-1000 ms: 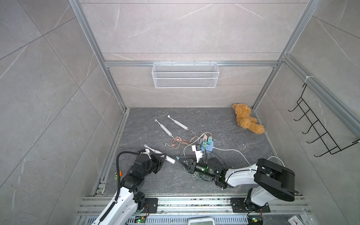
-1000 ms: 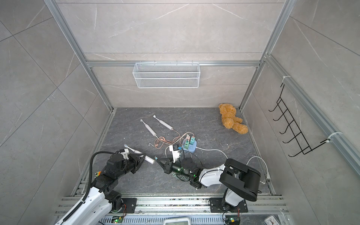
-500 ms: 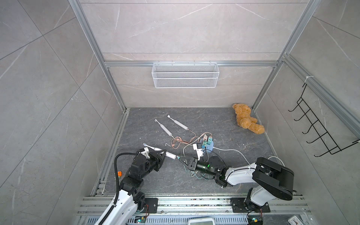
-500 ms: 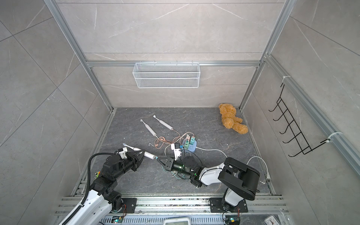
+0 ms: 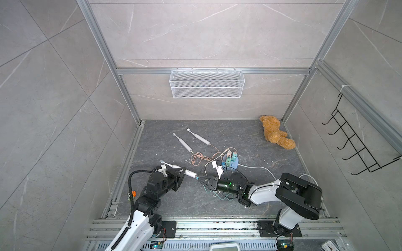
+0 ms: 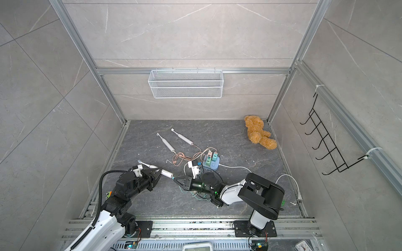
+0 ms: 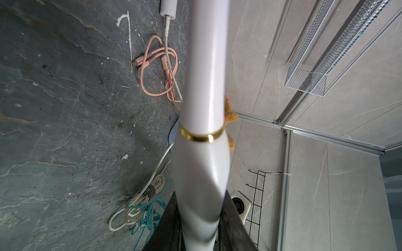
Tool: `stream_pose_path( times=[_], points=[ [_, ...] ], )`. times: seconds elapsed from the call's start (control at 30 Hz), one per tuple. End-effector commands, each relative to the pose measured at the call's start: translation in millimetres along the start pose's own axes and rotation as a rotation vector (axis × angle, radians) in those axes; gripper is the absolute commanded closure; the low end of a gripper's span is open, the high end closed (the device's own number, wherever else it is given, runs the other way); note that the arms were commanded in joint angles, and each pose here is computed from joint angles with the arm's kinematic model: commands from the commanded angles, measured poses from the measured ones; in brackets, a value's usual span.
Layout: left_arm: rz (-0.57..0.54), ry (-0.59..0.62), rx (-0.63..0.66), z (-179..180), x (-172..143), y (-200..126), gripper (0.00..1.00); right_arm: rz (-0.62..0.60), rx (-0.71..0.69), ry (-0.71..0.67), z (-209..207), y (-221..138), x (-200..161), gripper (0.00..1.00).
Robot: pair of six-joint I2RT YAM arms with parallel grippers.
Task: Charge the electric toothbrush
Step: Insert the charging cable into the electric toothbrush.
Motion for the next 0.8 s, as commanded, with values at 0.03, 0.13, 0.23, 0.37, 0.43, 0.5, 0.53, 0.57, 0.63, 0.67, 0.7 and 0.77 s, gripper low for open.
stream_pose_path(
  times=[0.03,0.13,0.23,0.37,0.43,0.5,0.53,0.57,0.63,0.67,0.7,0.77],
  points=[
    [0.064,0.051,-0.073,-13.0,-7.5,-2.7,1.00,-0.020,0.034,0.033,-3.1,6.9,6.1,1.00],
    [0.077,0.067,-0.073,-12.5,-8.7,-3.2,1.00,-0.025,0.038,0.028,-2.8,6.3,8.1,1.00],
    [0.103,0.098,-0.068,-13.0,-11.2,-3.3,1.00,-0.032,0.034,0.005,-0.7,3.1,11.5,1.00],
    [0.115,0.108,-0.071,-10.3,-11.0,-1.8,1.00,0.019,0.061,-0.014,3.9,7.4,10.9,1.00],
    [0.128,0.119,-0.064,-10.4,-11.7,-0.1,1.00,0.024,0.084,-0.010,5.6,7.6,10.3,1.00],
    [0.138,0.129,-0.068,-11.4,-12.4,0.8,1.00,0.020,0.071,-0.016,4.6,4.9,9.6,1.00],
    [0.139,0.129,-0.066,-11.0,-12.3,0.9,1.00,0.029,0.065,-0.023,4.7,4.2,9.0,1.00],
    [0.138,0.134,-0.068,-11.2,-12.3,0.9,1.00,0.038,0.067,-0.030,5.8,4.1,8.8,1.00],
    [0.138,0.147,-0.060,-11.6,-12.5,1.0,1.00,0.048,0.075,-0.031,6.7,3.4,7.9,1.00],
    [0.139,0.149,-0.056,-11.3,-12.5,1.2,1.00,0.047,0.075,-0.030,6.7,2.7,7.7,1.00],
    [0.141,0.148,-0.058,-10.9,-12.5,1.6,1.00,0.047,0.072,-0.029,6.1,2.4,7.3,1.00],
    [0.137,0.155,-0.052,-10.1,-12.1,1.4,1.00,0.043,0.074,-0.030,6.1,1.7,7.3,1.00]
  ],
)
Point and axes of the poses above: each gripper's point midway between its finger pads, its own y axis out along the fingers, its own z axis along the line the jaws close on, x = y × z, the point moved 9 cm from there along -y, back along the fingers, and after that the axes turned 13 degrees about -y, right-handed, at the moved point
